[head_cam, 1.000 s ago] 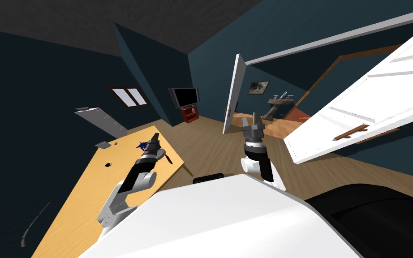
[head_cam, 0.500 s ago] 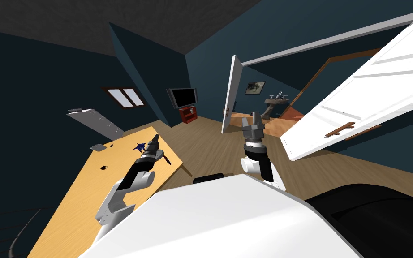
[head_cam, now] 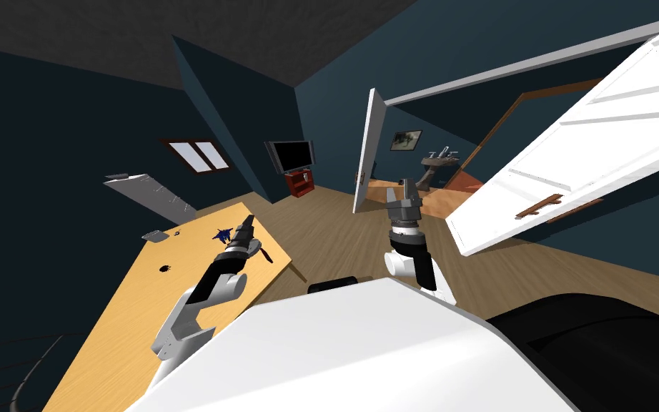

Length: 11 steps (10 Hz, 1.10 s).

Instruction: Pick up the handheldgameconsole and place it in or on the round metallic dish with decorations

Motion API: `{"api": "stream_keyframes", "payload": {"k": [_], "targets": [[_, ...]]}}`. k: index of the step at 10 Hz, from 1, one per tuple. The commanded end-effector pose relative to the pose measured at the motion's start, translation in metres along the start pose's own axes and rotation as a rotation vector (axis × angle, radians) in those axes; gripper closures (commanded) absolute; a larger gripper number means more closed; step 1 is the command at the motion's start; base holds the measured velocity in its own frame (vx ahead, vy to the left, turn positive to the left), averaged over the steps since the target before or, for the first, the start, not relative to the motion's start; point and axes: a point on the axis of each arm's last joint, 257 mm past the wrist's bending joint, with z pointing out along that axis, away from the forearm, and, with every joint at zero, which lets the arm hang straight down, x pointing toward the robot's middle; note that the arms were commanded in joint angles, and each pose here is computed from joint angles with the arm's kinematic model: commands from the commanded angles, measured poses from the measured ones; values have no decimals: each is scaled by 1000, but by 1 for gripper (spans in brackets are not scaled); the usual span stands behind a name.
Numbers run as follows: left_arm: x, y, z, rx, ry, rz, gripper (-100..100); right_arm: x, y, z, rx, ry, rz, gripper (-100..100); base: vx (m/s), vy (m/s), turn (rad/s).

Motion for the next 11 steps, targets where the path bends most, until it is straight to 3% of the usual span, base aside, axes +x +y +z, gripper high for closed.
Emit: {"api": "stream_keyframes", "payload": {"k": [1,2,3,7,11], "targets": [[0,0,0,0,0,0,-100,0,0,0,0,0,0,0,-12,-6,-32],[0,0,0,0,0,0,-100,0,0,0,0,0,0,0,-7,2,-12],[3,23,-1,-60,21,4,-100,0,0,0,0,0,0,0,-1,-12,-56],[2,77,-8,-196,58,20,-100,0,0,0,0,0,0,0,-9,-11,-80],[-7,147,-28,-381,99,43,-100,0,0,0,0,0,0,0,-15,-10,-107]]}}
